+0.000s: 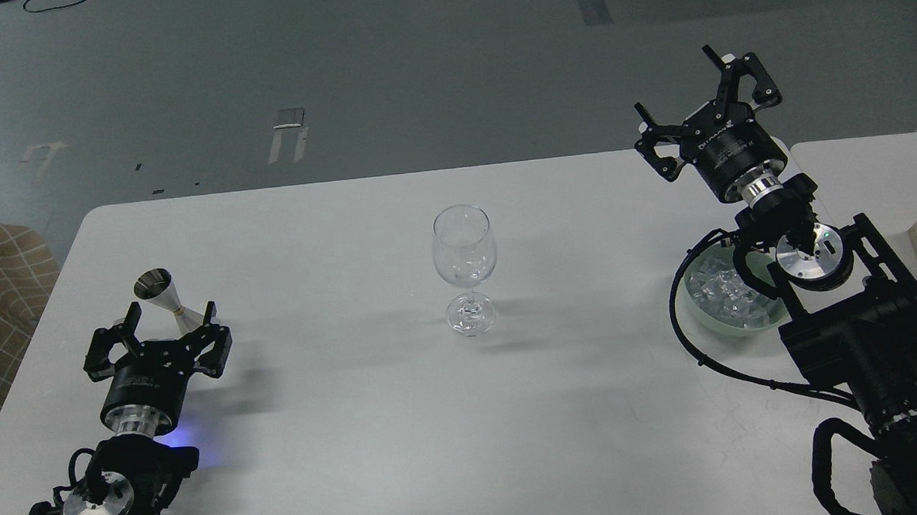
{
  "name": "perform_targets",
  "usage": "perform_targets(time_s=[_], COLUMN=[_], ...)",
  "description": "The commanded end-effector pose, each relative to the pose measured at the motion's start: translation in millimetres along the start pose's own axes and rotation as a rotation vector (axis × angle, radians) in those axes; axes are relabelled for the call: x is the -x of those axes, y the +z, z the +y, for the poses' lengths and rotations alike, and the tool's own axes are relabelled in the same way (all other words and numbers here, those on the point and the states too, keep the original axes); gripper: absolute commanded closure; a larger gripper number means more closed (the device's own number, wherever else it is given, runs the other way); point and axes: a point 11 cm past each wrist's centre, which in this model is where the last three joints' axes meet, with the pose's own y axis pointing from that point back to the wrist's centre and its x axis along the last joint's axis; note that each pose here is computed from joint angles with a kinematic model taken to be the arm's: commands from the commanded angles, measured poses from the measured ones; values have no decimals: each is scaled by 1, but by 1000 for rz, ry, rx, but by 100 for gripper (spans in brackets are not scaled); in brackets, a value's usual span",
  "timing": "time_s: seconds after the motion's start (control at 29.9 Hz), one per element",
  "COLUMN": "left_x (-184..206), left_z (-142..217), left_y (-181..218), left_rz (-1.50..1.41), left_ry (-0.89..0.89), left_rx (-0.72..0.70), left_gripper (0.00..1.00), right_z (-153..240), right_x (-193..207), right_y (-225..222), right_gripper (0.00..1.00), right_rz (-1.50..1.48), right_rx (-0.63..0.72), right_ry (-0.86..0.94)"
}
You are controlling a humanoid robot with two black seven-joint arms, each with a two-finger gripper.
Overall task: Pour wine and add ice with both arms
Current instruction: 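Move the open left gripper forward around the metal jigger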
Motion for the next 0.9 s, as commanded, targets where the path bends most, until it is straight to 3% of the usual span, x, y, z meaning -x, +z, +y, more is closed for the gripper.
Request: perform_targets(time_s=[0.0,0.57,0.87], left_x=[-9,-15,-13], left_z=[-3,-22,-22], left_y=[4,25,25], left_rz=[-2,-15,-18], left_ry=[18,10,-20], left_rx=[6,35,35], left_gripper=[4,4,17], right_z=[0,0,0], right_x=[-1,-2,-2], right_y=[0,2,2], right_gripper=[0,0,0], right_rz=[3,3,5], right_rx=[4,7,10], right_ry=[2,6,8])
